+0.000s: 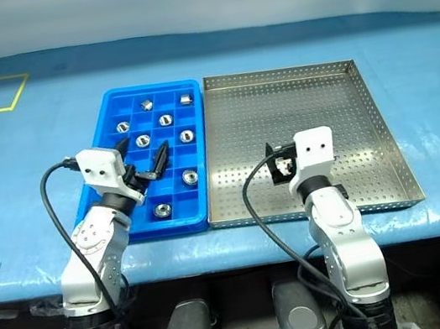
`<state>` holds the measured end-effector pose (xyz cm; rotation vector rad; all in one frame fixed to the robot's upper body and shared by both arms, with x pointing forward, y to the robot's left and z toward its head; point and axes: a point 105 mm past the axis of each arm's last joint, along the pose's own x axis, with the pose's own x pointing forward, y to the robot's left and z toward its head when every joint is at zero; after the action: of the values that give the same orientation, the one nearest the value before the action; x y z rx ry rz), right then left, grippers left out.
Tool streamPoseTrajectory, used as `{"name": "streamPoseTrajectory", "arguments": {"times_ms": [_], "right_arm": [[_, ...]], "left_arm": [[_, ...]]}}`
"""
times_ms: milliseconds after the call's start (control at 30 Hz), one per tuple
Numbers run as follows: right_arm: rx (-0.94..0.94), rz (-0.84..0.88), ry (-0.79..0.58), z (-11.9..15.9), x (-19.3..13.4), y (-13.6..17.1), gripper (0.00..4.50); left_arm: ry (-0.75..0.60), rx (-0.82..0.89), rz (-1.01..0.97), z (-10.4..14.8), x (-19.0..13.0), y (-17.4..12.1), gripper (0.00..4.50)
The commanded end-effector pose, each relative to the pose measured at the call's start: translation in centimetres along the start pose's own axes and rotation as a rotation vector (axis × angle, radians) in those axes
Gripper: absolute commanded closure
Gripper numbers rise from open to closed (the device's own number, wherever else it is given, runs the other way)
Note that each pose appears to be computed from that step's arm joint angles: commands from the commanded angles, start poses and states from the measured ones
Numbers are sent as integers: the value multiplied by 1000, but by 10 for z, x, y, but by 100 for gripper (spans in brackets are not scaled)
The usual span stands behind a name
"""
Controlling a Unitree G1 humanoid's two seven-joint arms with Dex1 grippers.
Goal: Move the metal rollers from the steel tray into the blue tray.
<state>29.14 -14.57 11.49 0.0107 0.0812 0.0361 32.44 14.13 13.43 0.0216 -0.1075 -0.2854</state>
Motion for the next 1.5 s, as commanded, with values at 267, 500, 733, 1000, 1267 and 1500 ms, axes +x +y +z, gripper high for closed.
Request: {"name": "streamPoseTrajectory", "arguments": {"times_ms": [267,500,733,1000,1267,1500], "right_arm": [[20,-27,-49,4,-6,-3,6],[4,-16,-43,2,-7,0,6],[6,-24,-38,1,-8,-1,6],[8,-13,-31,-1,-7,3,6],[5,-1,-35,0,-5,7,6],[-3,-4,-42,2,-6,5,6]], "left_arm": [[-11,29,55,1,-1,9,0],[5,37,44,-2,0,7,0],[15,44,41,-4,1,7,0],[27,48,37,-7,-1,5,0],[20,48,37,-6,1,5,0],[15,38,30,-6,3,3,0]]}}
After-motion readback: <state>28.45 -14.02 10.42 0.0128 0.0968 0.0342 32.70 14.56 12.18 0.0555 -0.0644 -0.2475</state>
